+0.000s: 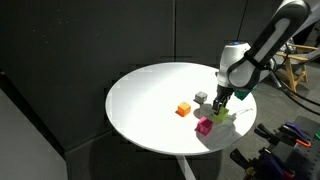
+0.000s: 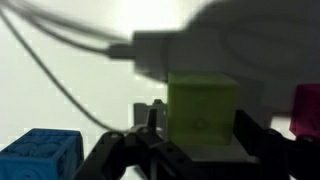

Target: Pick up the lime green block and put it on the gray block

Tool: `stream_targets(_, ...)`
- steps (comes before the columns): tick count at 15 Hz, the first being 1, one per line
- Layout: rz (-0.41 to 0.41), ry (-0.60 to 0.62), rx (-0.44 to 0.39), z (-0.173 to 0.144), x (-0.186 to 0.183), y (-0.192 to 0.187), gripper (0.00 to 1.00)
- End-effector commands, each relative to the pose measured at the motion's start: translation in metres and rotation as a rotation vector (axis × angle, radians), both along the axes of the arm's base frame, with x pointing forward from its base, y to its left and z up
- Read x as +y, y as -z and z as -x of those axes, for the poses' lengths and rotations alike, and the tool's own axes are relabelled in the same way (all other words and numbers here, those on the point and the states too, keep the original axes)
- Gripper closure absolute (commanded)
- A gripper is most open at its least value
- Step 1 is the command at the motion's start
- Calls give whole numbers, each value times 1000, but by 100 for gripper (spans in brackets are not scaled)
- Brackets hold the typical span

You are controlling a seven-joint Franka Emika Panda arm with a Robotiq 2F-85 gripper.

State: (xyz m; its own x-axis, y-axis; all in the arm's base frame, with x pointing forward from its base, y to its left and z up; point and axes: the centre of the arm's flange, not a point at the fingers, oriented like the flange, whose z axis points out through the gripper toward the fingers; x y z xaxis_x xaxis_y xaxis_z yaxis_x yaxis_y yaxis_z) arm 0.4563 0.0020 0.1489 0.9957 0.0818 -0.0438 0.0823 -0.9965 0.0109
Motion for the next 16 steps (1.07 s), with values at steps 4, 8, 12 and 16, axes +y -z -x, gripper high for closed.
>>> stream_targets(4, 24, -21, 27, -6, 3, -2, 68)
stream_targets(8, 32, -35, 87, 0, 6, -23, 68)
stream_targets(12, 46, -63, 109, 2, 9, -52, 68)
stream_targets(16, 52, -73, 77, -7, 12, -80, 68)
